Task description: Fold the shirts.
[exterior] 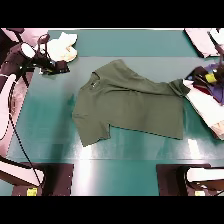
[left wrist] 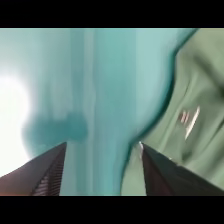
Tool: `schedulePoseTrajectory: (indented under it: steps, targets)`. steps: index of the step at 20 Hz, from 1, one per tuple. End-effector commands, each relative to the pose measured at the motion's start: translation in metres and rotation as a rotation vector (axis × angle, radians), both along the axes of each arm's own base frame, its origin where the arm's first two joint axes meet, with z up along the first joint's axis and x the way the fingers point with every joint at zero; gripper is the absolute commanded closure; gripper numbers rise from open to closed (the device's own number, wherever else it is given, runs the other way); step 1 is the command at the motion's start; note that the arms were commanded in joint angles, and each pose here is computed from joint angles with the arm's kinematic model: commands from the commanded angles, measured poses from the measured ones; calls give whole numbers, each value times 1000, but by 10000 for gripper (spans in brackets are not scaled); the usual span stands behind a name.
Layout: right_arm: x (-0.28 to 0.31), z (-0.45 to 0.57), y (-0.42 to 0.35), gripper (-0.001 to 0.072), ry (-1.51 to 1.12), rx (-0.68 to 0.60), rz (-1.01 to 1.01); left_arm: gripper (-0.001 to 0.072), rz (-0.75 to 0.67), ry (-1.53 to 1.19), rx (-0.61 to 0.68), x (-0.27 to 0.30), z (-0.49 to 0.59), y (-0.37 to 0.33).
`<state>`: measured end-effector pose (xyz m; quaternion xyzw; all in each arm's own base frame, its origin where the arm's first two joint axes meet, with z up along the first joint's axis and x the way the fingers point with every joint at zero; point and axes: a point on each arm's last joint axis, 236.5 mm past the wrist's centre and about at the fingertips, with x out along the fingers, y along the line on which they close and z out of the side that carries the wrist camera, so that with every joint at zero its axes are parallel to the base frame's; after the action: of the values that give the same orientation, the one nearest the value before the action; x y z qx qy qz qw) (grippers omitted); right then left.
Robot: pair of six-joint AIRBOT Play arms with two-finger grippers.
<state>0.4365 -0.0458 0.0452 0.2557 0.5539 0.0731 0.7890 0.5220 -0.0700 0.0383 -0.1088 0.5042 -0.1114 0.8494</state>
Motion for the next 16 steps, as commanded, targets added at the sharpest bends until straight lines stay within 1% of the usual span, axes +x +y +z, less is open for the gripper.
schedulePoseTrajectory:
  steps: [1, 3, 6, 7, 8, 9, 11, 14, 16]
  targets:
    - [-65, -9, 27, 153, 30, 91, 13, 182, -146, 257, -51, -67, -21, -16]
    - [-105, -35, 36, 154, 87, 121, -1, 181, -198, 395, -94, -103, -39, -21]
    - [-148, -53, 54, 155, 111, 268, -27, 182, -238, 540, -297, -146, -56, -45]
    - [-158, -58, 51, 160, 109, 291, -61, 182, -241, 556, -359, -153, -60, -52]
    - [-168, -63, 45, 161, 111, 294, -89, 182, -227, 576, -379, -158, -68, -52]
    - [-178, -66, 40, 161, 110, 305, -116, 183, -216, 588, -368, -163, -77, -48]
    - [-186, -68, 37, 162, 104, 306, -156, 183, -203, 604, -279, -168, -96, -32]
    - [-198, -76, 37, 163, 118, 247, -151, 183, -210, 660, -191, -185, -113, -15]
    - [-200, -78, 37, 163, 126, 239, -146, 182, -216, 664, -224, -188, -113, -21]
